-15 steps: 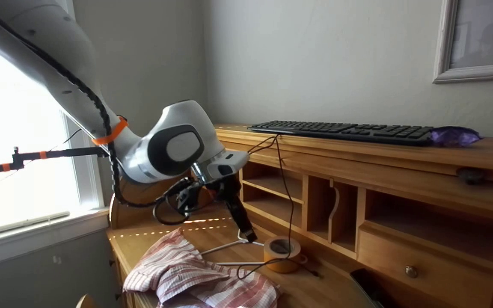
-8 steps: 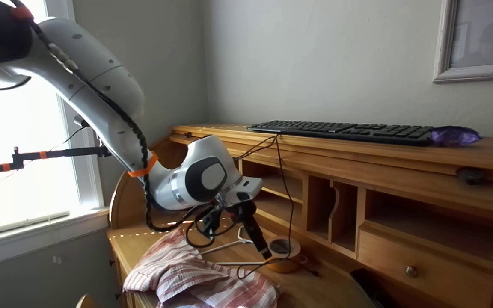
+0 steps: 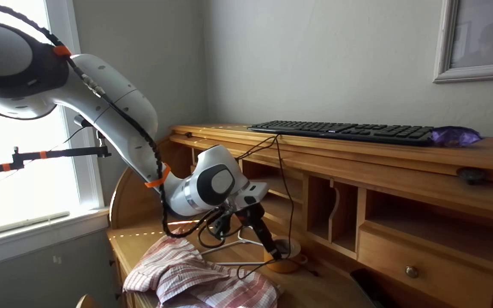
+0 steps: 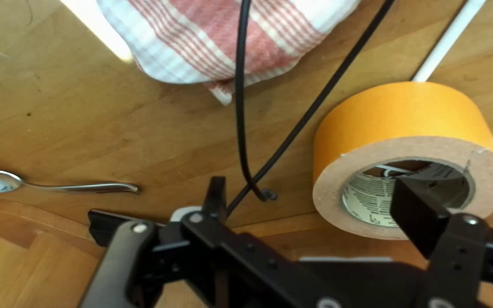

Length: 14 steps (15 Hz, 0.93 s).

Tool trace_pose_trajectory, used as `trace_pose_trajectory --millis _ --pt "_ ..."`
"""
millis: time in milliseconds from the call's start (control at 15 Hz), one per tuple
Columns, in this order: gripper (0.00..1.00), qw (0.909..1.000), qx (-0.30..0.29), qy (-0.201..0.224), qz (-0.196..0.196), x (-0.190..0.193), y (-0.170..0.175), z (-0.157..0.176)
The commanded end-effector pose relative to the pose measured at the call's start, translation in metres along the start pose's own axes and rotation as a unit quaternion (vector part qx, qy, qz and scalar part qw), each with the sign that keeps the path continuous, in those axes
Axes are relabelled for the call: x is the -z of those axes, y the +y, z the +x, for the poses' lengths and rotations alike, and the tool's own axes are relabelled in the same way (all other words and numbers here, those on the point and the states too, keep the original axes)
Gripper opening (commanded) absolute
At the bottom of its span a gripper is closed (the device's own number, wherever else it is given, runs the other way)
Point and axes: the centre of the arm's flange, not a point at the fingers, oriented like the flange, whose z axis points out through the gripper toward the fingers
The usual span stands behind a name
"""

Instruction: Put the cable on top of the keyboard

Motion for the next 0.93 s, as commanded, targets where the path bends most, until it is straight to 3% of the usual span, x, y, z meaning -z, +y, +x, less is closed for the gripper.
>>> trace_pose_trajectory --millis 0,333,400,533,867 --pt "0.99 0.9992 -0.019 -0.018 -0.03 -0.006 -0.008 -0.002" --pt "0.89 0.9971 -0.03 -0.043 -0.055 -0.009 -0.004 -0.005" --pt "0.64 0.997 -0.033 -0.044 -0.055 -0.011 -0.003 -0.005" --pt "0.63 0.9961 -0.041 -0.051 -0.058 -0.013 0.0 -0.005" --pt "0.23 0.9956 -0.055 -0.046 -0.06 -0.001 0.001 -0.002"
